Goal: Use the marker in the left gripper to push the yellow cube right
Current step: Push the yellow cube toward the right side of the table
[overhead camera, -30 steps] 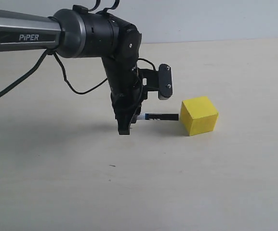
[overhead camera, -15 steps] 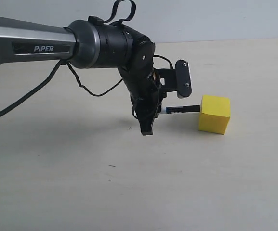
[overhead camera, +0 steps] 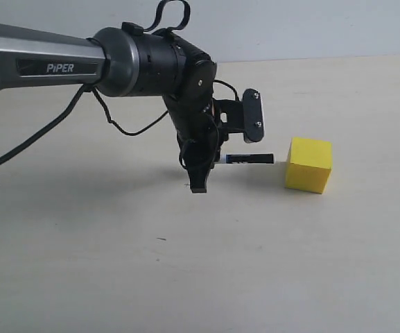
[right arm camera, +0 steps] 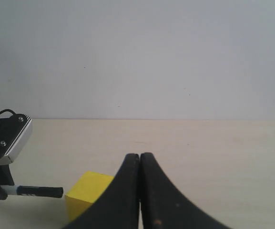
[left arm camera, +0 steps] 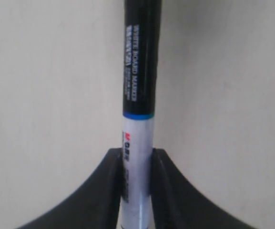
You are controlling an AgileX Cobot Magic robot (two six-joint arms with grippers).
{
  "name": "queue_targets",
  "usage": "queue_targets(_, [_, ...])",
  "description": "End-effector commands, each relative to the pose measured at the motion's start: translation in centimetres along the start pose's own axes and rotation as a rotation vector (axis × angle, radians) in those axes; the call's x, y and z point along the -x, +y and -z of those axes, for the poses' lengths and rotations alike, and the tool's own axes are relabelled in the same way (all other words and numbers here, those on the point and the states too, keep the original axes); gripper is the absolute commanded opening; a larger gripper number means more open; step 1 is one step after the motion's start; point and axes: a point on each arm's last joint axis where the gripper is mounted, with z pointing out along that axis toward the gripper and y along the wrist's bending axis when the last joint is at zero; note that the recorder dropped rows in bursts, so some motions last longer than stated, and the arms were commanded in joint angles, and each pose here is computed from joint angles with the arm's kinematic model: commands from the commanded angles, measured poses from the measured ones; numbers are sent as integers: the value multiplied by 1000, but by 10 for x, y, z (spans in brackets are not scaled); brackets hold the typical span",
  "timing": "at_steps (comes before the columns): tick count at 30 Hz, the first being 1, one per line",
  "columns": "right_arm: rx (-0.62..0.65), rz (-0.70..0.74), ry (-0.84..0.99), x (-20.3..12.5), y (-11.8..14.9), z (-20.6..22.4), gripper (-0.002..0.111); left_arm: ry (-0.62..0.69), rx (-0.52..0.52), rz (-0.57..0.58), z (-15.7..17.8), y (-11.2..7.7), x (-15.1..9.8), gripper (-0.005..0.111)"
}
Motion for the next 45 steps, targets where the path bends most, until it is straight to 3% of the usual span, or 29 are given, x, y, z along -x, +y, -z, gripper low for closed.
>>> queue_targets(1, [1, 2, -8, -1, 0, 0, 0, -33, 2, -40, 5, -13, 21, 0])
queue_targets(7, [1, 2, -8, -1, 0, 0, 0, -29, -11, -56, 6, -19, 26, 0])
queue_targets(21, [1, 2, -8, -1, 0, 0, 0, 57, -45, 87, 3, 5, -15, 0])
queue_targets(26, [1, 2, -8, -1, 0, 0, 0, 37, -30, 91, 3, 6, -13, 0])
queue_targets(30, [1, 2, -8, -1, 0, 0, 0, 73, -127, 71, 8, 0, -9, 0])
queue_targets(34, [1, 2, -8, -1, 0, 0, 0, 49, -161, 90, 25, 11, 7, 0])
queue_targets(40, [1, 2, -8, -1, 0, 0, 0, 84, -214, 83, 2, 8, 9, 0])
queue_targets(45, [1, 2, -8, -1, 0, 0, 0, 51, -178, 79, 0, 10, 14, 0])
